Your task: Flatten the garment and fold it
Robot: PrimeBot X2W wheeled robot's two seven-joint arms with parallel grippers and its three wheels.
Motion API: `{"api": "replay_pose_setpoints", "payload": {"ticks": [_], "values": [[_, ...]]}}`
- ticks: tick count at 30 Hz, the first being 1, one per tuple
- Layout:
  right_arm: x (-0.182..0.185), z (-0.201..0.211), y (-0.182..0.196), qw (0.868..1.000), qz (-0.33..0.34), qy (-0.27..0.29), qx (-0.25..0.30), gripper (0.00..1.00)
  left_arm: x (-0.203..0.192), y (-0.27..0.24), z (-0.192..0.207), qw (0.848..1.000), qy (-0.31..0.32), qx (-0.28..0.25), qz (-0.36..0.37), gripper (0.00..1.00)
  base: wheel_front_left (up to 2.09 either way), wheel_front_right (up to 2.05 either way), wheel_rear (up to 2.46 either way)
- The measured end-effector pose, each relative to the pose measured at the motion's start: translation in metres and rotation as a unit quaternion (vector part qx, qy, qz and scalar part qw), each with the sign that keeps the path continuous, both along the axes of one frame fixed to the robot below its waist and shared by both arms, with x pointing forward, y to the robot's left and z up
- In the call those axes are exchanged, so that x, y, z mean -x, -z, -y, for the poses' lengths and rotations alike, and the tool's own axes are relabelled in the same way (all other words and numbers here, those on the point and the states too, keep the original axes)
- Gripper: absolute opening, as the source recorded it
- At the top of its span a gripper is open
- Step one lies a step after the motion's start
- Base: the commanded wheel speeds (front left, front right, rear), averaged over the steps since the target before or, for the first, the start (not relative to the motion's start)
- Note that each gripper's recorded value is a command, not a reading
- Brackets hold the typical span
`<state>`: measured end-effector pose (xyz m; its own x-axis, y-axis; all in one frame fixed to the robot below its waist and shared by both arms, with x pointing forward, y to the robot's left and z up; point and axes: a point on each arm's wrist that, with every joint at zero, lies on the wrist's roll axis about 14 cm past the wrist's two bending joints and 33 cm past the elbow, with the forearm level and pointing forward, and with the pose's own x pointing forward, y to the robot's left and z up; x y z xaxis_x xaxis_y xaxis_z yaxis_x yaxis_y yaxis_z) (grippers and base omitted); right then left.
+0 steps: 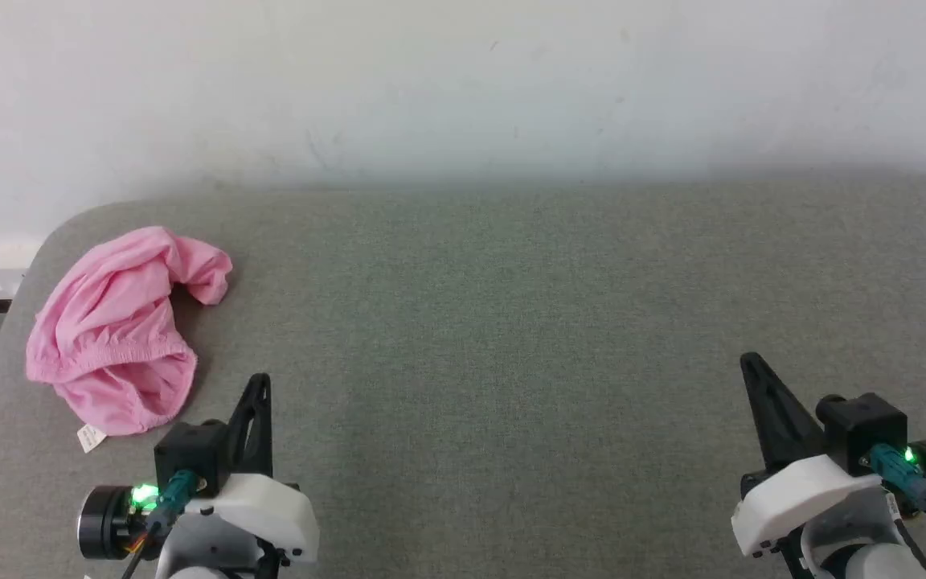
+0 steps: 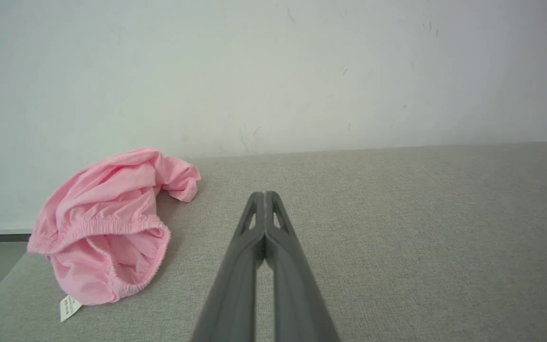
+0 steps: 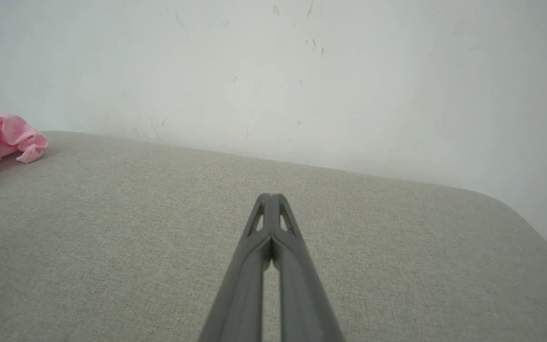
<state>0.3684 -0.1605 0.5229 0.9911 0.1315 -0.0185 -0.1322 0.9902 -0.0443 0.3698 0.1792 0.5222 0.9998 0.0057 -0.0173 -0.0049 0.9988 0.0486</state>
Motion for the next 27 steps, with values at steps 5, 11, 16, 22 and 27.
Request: {"api": "replay_pose_setpoints", "payload": {"ticks": [5, 11, 16, 22, 27], "values": [[0.0, -0.0001, 0.0, 1.0, 0.0, 0.0, 0.0, 0.0, 0.0, 0.0, 0.0, 1.0, 0.0, 0.0, 0.0, 0.0, 0.0, 0.0, 0.0], [0.0, 0.0, 0.0, 1.0, 0.0, 0.0, 0.0, 0.0, 0.0, 0.0, 0.0, 1.0, 0.0, 0.0, 0.0, 0.0, 0.0, 0.0, 0.0], [0.0, 0.0, 0.0, 1.0, 0.0, 0.0, 0.0, 0.0, 0.0, 0.0, 0.0, 1.0, 0.0, 0.0, 0.0, 0.0, 0.0, 0.0, 0.0], [0.0, 0.0, 0.0, 1.0, 0.0, 0.0, 0.0, 0.0, 0.0, 0.0, 0.0, 1.0, 0.0, 0.0, 0.0, 0.0, 0.0, 0.0, 0.0], [0.0, 0.0, 0.0, 1.0, 0.0, 0.0, 0.0, 0.0, 0.0, 0.0, 0.0, 1.0, 0.0, 0.0, 0.0, 0.0, 0.0, 0.0, 0.0]]}}
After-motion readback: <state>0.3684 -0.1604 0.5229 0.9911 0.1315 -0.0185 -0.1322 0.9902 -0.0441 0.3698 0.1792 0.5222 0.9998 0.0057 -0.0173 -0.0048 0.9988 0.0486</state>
